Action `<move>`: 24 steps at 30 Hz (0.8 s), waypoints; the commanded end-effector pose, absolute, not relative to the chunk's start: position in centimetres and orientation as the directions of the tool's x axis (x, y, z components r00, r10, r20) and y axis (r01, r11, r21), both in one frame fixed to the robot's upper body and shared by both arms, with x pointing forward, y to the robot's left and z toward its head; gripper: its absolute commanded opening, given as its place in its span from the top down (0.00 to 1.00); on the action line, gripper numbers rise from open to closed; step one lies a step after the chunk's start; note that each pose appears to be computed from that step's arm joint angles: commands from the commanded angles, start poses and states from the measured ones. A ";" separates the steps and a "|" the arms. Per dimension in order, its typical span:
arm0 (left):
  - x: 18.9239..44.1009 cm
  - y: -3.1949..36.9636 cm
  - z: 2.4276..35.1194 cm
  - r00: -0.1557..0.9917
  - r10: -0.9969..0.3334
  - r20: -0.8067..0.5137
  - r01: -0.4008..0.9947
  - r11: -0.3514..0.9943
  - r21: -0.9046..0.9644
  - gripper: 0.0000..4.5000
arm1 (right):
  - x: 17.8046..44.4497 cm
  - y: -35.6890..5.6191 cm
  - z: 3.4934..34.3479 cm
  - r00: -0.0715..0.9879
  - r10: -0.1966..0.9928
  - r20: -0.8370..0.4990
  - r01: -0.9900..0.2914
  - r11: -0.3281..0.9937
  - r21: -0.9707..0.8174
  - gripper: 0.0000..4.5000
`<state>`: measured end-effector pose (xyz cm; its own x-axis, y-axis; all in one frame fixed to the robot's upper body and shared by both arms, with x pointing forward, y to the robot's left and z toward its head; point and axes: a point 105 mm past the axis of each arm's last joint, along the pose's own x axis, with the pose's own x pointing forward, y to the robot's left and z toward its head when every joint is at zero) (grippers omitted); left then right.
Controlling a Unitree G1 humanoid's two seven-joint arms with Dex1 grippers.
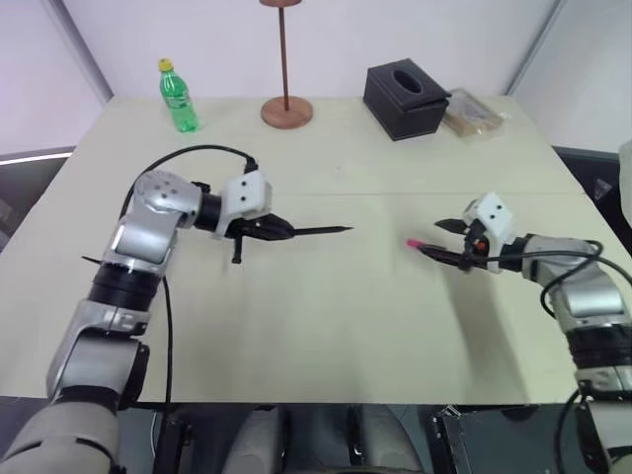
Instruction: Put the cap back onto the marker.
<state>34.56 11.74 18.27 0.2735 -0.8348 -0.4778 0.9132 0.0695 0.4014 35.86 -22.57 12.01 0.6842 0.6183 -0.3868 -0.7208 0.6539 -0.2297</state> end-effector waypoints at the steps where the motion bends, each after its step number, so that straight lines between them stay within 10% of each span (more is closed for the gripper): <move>1: 34.0 12.3 20.1 0.317 -0.842 -0.438 0.889 0.102 0.447 0.99 | 36.6 -22.3 12.6 0.680 0.633 -0.371 -0.730 0.631 -0.262 0.23; 24: 32.8 12.2 20.9 0.268 -0.860 -0.435 0.919 0.093 0.383 0.99 | 37.5 -22.8 10.4 0.669 0.630 -0.395 -0.734 0.643 -0.220 0.23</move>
